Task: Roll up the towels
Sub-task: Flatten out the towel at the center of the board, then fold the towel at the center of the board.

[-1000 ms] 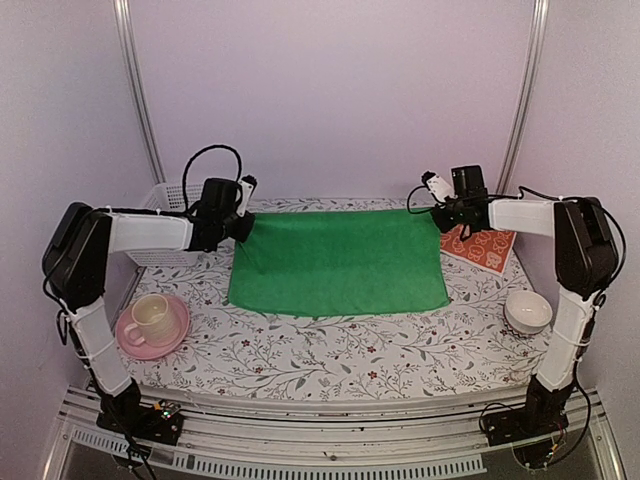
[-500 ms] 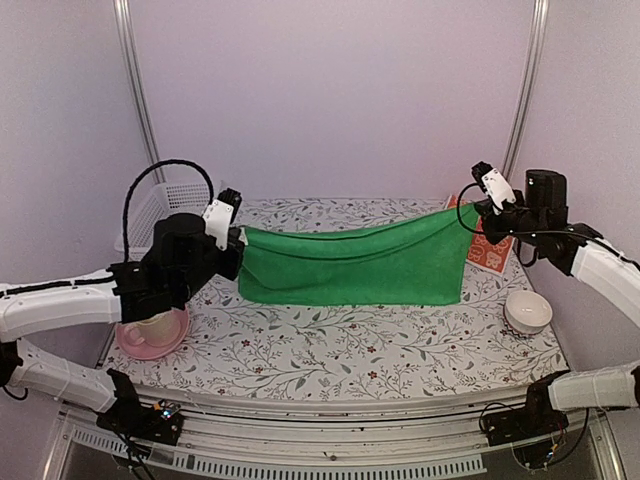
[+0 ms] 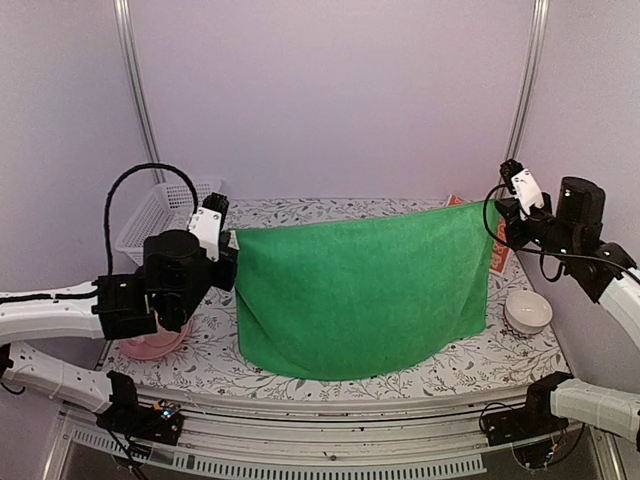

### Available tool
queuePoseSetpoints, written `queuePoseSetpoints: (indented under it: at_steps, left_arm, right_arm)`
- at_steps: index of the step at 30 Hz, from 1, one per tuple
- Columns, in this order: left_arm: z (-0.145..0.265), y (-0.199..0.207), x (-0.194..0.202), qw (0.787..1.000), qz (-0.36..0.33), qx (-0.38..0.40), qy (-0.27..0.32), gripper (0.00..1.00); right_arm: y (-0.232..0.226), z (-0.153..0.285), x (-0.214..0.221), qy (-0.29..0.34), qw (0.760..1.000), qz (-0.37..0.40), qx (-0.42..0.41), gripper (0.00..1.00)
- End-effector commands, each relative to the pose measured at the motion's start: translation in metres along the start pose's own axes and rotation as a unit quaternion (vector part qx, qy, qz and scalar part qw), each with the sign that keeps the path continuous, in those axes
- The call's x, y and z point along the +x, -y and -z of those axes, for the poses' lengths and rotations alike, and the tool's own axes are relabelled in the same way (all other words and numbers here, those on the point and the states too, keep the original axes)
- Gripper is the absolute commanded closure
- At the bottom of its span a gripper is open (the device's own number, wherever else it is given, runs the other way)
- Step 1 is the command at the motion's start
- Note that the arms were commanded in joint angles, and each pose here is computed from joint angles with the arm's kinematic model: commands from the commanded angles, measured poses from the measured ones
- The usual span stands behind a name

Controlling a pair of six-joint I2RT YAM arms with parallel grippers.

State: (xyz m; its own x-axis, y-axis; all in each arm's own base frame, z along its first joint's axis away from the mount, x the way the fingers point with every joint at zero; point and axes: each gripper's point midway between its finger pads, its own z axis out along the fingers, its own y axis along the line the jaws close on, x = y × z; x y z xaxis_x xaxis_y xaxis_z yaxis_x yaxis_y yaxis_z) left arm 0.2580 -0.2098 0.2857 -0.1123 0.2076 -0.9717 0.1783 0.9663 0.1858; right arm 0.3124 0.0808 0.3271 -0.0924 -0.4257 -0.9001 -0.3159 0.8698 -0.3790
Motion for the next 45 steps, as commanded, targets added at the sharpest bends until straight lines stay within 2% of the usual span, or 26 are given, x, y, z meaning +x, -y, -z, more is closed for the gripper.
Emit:
queuePoseSetpoints:
  at_steps: [1,12,15,21,29,41,45]
  left_arm:
    - [-0.063,-0.009,0.014,0.999,-0.020,-0.019,-0.043,1.00]
    - [-0.257,-0.039,0.098,0.981,-0.080,-0.027,-0.176,1.00]
    - [-0.296,-0.044,0.116,0.977,-0.088,-0.026,-0.192,1.00]
    - [-0.336,-0.053,0.133,0.975,-0.106,-0.012,-0.196,1.00]
    - [-0.349,-0.051,0.142,0.973,-0.143,0.029,-0.180,1.00]
    - [-0.305,-0.043,0.148,0.966,-0.164,0.084,-0.181,1.00]
    - [-0.290,-0.043,0.149,0.964,-0.164,0.096,-0.186,1.00]
  right_arm:
    - [-0.003,-0.060,0.050,-0.076,0.997,0.014,0.013,0.98]
    - [0.005,-0.237,0.123,-0.182,0.982,0.035,0.026,0.98]
    - [0.013,-0.269,0.139,-0.199,0.978,0.042,0.043,0.98]
    - [0.014,-0.302,0.159,-0.209,0.976,0.048,0.041,0.98]
    - [-0.001,-0.297,0.164,-0.202,0.978,0.053,-0.003,0.97]
    - [-0.023,-0.240,0.146,-0.166,0.979,0.081,-0.087,0.98]
    - [-0.037,-0.222,0.160,-0.176,0.974,0.090,-0.114,0.98]
